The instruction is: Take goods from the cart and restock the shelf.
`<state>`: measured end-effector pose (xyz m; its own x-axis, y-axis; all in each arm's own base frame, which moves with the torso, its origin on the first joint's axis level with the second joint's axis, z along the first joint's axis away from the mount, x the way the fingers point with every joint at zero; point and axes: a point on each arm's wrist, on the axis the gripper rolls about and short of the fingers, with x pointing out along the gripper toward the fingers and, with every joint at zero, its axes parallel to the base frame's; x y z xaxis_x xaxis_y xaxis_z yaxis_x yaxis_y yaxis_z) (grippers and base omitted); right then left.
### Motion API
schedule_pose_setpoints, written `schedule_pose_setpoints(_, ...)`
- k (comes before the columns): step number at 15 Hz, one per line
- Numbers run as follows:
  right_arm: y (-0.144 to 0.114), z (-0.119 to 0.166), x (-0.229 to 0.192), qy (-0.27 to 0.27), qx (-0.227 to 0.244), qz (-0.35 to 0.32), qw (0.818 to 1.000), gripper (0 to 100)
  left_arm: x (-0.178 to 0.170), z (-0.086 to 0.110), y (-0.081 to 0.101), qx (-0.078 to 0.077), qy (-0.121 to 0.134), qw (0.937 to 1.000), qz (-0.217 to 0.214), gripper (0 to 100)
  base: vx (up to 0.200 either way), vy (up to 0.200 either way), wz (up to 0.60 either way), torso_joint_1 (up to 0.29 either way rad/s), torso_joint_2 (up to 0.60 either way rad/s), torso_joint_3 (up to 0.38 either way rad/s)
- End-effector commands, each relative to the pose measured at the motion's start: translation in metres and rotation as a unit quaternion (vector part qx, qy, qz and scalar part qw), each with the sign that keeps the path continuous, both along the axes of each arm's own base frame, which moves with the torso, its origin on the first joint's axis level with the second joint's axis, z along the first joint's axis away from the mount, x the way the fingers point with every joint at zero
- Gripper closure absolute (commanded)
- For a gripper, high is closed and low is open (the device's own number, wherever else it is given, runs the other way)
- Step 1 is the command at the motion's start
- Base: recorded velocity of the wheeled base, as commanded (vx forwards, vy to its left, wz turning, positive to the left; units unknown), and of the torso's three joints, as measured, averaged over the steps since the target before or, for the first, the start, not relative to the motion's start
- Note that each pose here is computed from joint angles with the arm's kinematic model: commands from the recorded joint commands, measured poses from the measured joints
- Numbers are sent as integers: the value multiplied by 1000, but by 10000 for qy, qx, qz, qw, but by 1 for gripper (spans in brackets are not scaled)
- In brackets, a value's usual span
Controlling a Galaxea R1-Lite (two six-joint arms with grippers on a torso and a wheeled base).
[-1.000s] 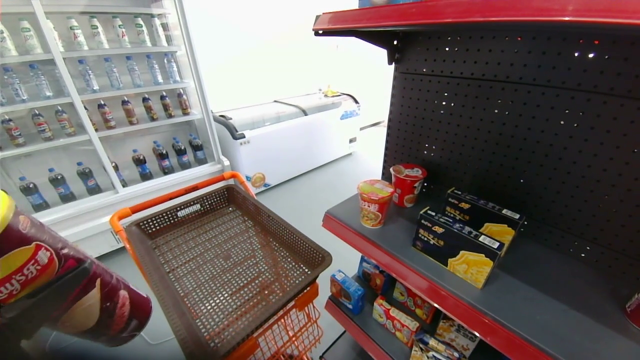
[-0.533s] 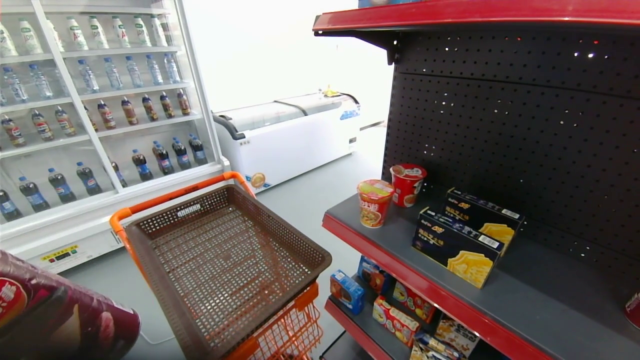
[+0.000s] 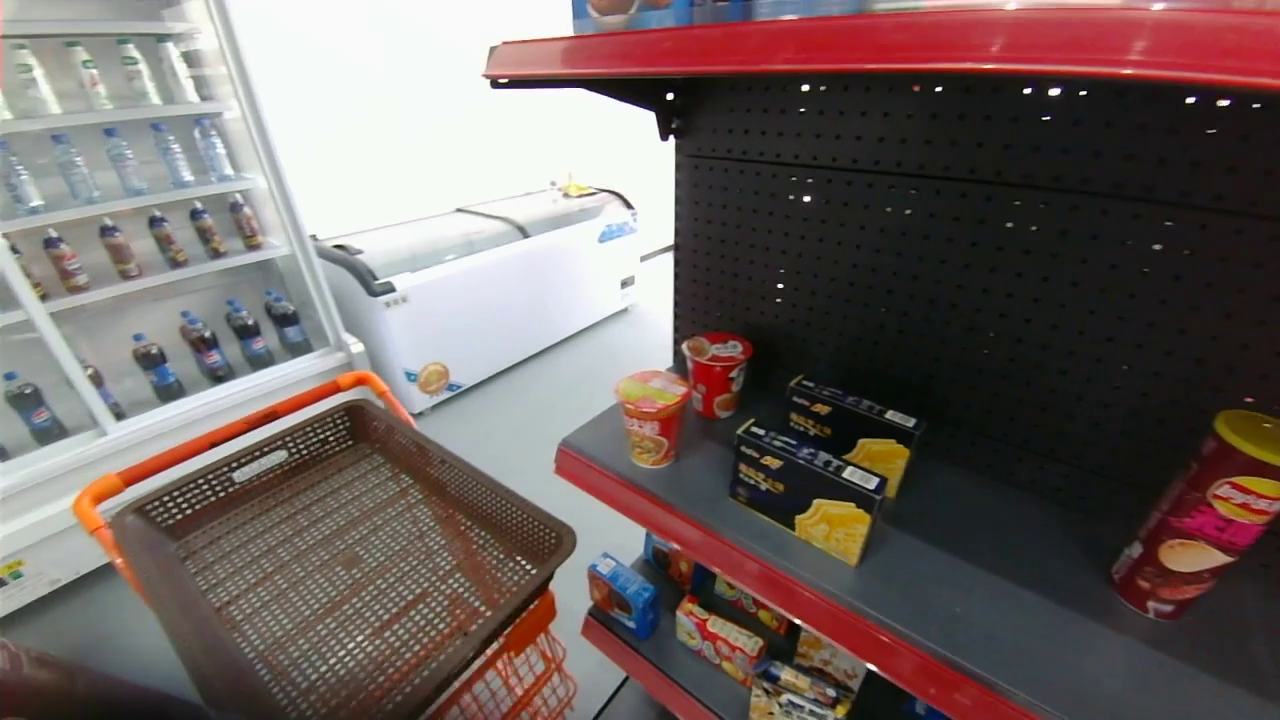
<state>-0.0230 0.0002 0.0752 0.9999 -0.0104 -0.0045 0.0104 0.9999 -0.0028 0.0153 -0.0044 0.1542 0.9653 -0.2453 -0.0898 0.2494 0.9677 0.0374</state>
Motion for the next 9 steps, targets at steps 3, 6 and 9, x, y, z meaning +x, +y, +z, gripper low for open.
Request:
schedule_pose_setpoints(3,0,0,0,8,-1,-2,10000,0,-7,0,1,-36,-202,9998,-8,100,0,0,-600,98,-217,-115)
schedule_pose_setpoints(6,0,0,0,8,6,-2,10000,0,-7,-1,1,-41,-185,9998,-7,100,0,0,-200,72,-154,-79)
schedule_pose_setpoints(9,0,0,0,8,6,6,10000,0,-7,-2,1,-45,-161,9999,-6,100,0,0,0,0,0,0)
